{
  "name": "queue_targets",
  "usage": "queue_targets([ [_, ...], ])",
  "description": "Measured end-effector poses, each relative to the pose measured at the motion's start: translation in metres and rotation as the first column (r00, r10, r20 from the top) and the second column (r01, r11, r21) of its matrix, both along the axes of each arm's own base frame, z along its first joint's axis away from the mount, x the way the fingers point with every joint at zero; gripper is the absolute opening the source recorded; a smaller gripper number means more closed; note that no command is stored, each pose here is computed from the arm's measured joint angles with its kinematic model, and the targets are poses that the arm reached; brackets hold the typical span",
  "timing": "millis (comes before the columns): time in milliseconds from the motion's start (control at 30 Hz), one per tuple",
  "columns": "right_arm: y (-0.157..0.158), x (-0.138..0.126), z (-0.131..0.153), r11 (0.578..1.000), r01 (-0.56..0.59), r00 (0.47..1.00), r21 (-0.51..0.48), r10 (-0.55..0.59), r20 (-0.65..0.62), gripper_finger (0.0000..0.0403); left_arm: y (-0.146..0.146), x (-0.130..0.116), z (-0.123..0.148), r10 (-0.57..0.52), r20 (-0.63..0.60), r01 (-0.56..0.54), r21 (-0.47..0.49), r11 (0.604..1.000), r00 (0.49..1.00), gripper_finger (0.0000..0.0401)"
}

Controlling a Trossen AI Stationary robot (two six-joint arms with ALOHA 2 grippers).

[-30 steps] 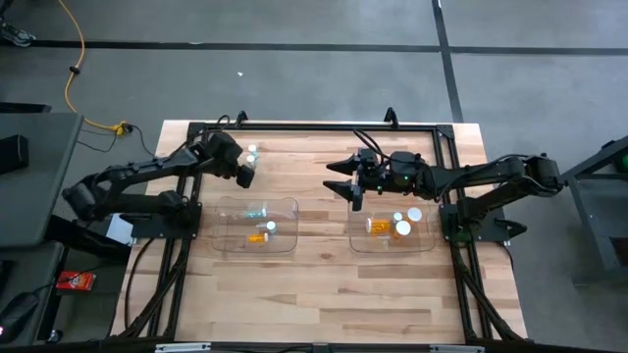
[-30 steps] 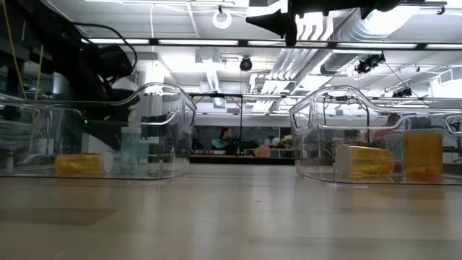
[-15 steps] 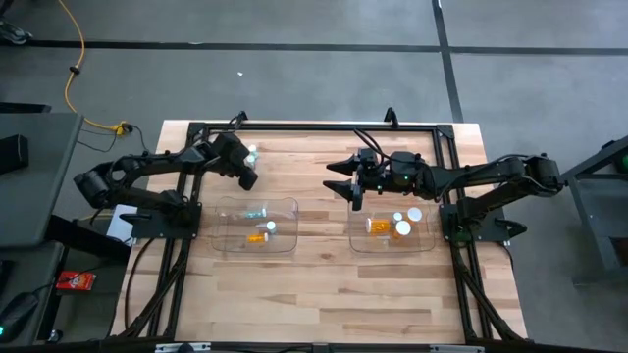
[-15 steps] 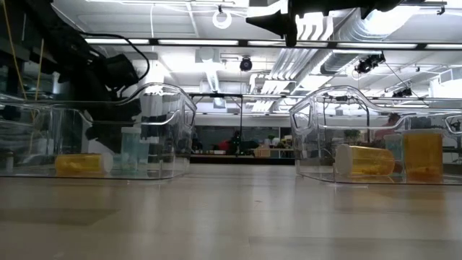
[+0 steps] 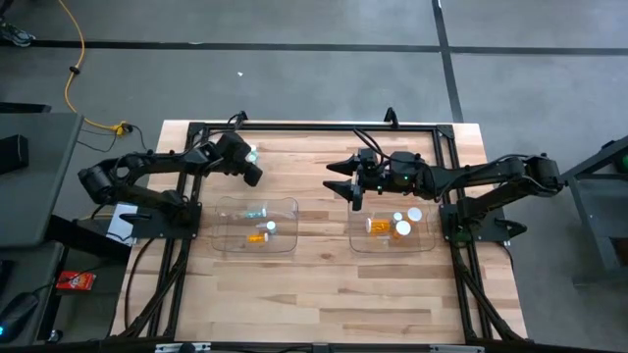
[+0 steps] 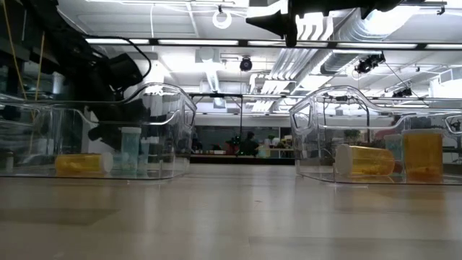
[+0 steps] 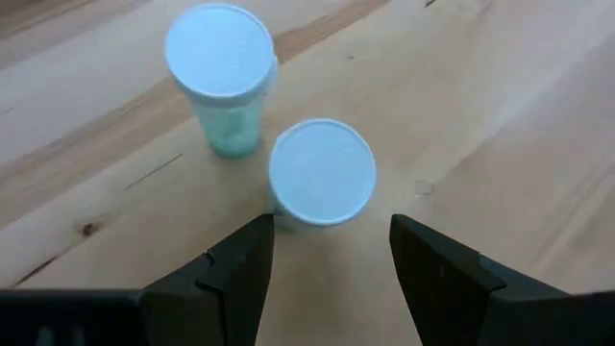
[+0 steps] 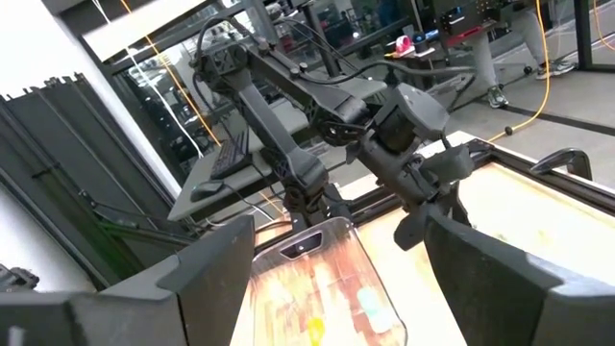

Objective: Pick and place medicine bottles into bin by pill shape (circle, oval)
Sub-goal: Put the blue capsule bottle into the right transparent bin

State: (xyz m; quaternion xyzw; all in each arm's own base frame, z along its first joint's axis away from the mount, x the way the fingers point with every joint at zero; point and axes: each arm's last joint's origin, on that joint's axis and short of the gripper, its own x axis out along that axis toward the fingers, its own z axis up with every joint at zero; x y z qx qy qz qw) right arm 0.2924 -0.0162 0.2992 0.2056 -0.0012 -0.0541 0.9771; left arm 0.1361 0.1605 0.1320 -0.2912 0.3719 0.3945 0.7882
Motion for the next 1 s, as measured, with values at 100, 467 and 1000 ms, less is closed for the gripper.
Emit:
queue_targets([
  [100,0.000,0.000,0.000,1.000,0.000,1.000,0.000,0.000,-0.004,0.0295,-0.002,0.004,-0.006,-0.018,-0.037,0.018,-0.006,1.000,0.999,0.0200],
  [467,0.000,0.000,0.000,1.000,0.001,1.000,0.015,-0.001,-0.003,0.0295,-0.002,0.015,-0.014,0.022,-0.049,-0.020,0.030,0.999,0.999,0.0200],
  [1000,0.000,0.000,-0.001,1.000,0.001,1.000,0.023,-0.001,-0.013,0.0295,-0.004,0.029,-0.017,-0.013,-0.016,0.014,0.081,0.997,1.000,0.0103],
])
